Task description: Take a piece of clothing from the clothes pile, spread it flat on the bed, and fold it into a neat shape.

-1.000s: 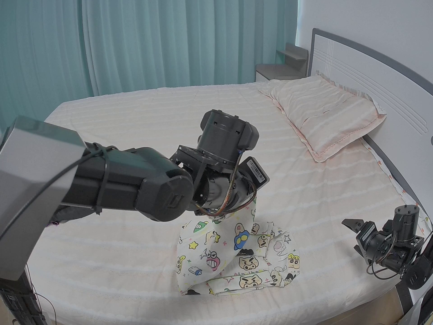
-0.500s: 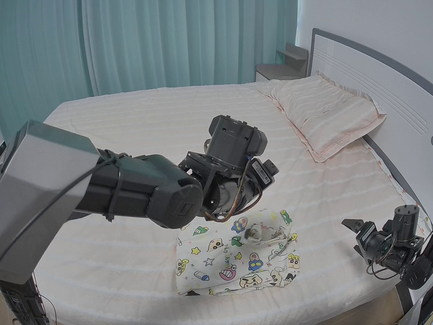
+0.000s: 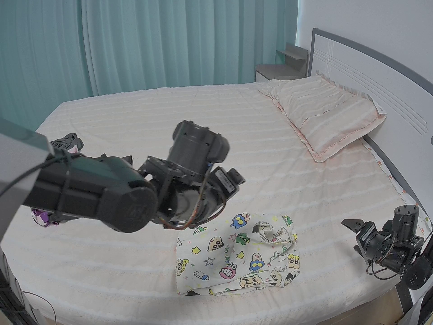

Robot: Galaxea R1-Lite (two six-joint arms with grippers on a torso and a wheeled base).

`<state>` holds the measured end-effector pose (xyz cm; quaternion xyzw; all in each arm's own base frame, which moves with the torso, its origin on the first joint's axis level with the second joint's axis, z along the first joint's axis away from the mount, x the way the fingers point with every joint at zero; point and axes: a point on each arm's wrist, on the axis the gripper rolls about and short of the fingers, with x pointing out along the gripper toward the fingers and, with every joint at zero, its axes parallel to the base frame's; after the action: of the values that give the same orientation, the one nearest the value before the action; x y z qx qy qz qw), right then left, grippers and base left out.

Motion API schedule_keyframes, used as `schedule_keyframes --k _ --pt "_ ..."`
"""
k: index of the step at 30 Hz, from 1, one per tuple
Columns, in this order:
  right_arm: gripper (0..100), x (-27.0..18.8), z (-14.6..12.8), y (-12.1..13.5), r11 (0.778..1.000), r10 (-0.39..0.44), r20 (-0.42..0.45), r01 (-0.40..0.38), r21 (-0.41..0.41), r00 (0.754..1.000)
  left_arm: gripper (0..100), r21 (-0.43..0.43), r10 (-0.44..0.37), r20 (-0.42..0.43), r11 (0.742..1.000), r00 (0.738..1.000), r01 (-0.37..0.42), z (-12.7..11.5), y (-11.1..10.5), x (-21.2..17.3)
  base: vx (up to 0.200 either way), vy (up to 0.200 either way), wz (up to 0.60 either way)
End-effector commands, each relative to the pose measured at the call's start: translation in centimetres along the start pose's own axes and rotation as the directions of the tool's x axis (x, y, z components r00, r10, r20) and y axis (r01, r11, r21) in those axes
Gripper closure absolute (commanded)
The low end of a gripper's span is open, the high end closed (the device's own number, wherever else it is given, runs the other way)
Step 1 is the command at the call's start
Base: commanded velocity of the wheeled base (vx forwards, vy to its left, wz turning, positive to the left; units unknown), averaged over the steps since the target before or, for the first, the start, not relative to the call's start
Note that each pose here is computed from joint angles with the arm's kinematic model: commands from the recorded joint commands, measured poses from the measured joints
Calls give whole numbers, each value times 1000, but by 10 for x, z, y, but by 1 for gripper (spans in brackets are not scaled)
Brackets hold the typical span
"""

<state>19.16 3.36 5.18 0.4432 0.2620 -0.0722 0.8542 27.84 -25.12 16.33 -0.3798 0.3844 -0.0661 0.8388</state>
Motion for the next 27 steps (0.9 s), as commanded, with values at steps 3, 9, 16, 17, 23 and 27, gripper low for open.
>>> schedule_keyframes --k 3,9,16,17,23,27 --pt "0 -4 -3 -1 1000 -2 -7 1 -5 1000 0 -97 13 -1 995 1000 -13 24 49 -68 -133 0 0" --pt "0 -7 -5 10 996 75 9 -75 -49 997 0 -229 -4 -50 973 999 -8 41 86 -99 -133 0 0" --pt "0 -7 -6 25 974 145 13 -140 -177 989 0 -289 -61 -73 957 995 37 48 111 -130 0 0 0" --pt "0 -3 -5 28 970 153 18 -146 -192 988 0 -301 -61 -69 953 996 37 51 114 -131 0 0 0" --pt "0 12 -11 41 959 165 -21 -165 -230 986 0 -421 -96 -54 905 994 65 70 122 -135 0 0 0" --pt "0 18 -20 60 937 209 -71 -220 -272 975 0 -463 -127 -42 881 991 94 77 134 -134 0 100 0"
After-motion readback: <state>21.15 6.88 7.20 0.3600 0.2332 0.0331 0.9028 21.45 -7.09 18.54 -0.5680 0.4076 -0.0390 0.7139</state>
